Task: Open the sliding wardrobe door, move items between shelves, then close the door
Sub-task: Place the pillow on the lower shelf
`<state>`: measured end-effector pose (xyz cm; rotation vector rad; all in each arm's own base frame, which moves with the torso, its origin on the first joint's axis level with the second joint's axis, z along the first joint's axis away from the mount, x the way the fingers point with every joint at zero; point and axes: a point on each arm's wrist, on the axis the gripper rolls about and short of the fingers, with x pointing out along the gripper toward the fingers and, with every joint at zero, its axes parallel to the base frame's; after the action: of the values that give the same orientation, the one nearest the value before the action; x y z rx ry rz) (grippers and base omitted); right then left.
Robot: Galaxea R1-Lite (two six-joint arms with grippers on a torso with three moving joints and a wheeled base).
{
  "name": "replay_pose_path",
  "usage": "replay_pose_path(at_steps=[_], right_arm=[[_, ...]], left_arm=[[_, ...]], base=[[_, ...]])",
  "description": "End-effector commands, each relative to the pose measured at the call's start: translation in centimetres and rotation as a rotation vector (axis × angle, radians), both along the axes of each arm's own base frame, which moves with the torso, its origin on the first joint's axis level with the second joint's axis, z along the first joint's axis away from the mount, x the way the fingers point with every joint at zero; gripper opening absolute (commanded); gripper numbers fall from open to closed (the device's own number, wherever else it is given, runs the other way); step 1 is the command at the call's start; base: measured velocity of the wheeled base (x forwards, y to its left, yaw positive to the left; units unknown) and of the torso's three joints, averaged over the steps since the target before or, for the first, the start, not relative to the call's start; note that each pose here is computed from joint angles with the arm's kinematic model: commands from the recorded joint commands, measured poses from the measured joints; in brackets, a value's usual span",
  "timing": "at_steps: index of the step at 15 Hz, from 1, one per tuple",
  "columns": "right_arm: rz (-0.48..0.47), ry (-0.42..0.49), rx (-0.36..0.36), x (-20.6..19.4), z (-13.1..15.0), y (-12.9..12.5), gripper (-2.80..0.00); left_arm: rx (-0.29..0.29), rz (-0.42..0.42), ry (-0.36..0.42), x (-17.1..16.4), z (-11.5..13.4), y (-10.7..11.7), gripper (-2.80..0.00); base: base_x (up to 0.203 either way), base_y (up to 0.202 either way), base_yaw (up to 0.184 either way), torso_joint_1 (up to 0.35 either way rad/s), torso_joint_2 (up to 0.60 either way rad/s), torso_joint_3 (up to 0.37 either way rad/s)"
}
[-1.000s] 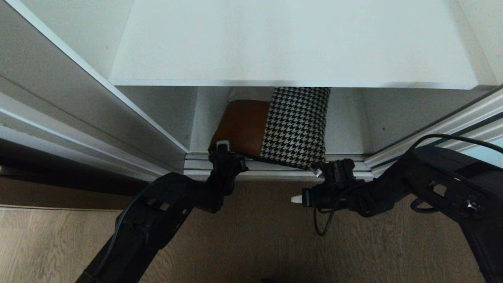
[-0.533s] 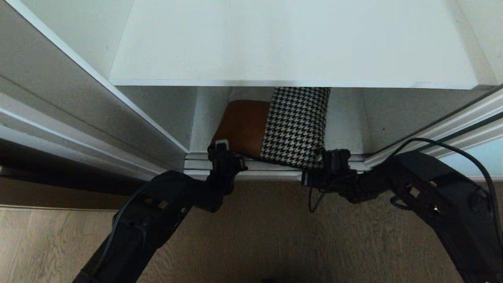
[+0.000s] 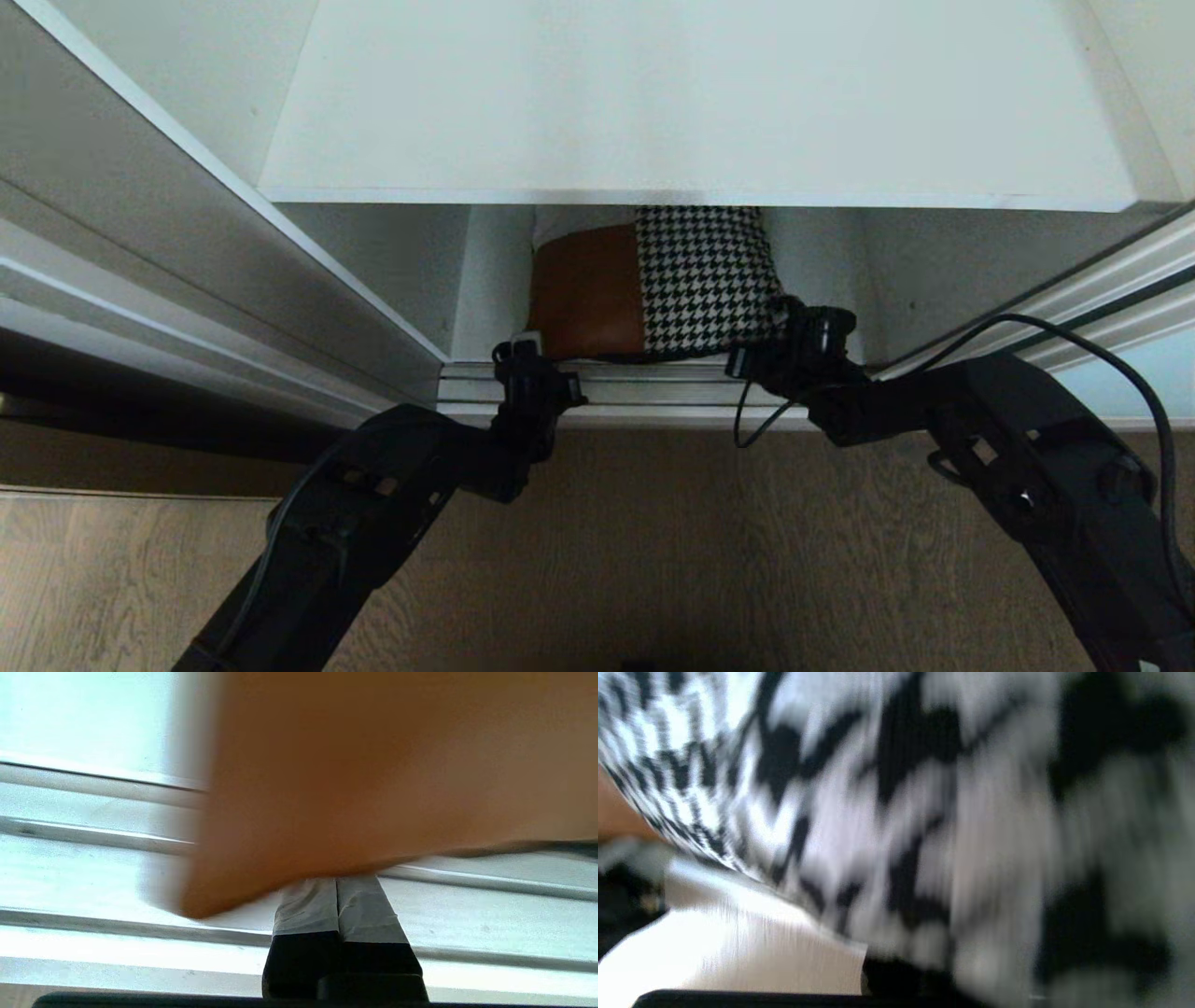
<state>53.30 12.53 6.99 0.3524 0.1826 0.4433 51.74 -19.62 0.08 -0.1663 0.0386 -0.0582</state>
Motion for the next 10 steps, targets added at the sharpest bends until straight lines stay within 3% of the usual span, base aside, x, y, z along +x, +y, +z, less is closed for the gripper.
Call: replay_pose_path(at_steps=[1, 7, 10], right_arm=[[-0.017, -0.046, 0.035, -0.3, 2.1, -0.7, -2.80], [-0.002, 0.145, 0.006, -2.7, -2.1, -0.2, -2.80], [0.011, 0.161, 0.004, -3.6, -1.7, 0.1, -2.80]], left_arm=[[-0.004, 0.012, -0.008, 0.3, 0.1, 0.5, -2.80], [-0.002, 0.042, -0.002, 0.9, 0.7, 2.0, -2.80], [-0.008, 0.047, -0.011, 0.9, 0.9, 2.0, -2.80]], base=[[0.000, 0.000, 0.000, 0.000, 0.00, 0.000], [0.000, 0.000, 0.000, 0.000, 0.00, 0.000], [0.000, 0.000, 0.000, 0.000, 0.00, 0.000]])
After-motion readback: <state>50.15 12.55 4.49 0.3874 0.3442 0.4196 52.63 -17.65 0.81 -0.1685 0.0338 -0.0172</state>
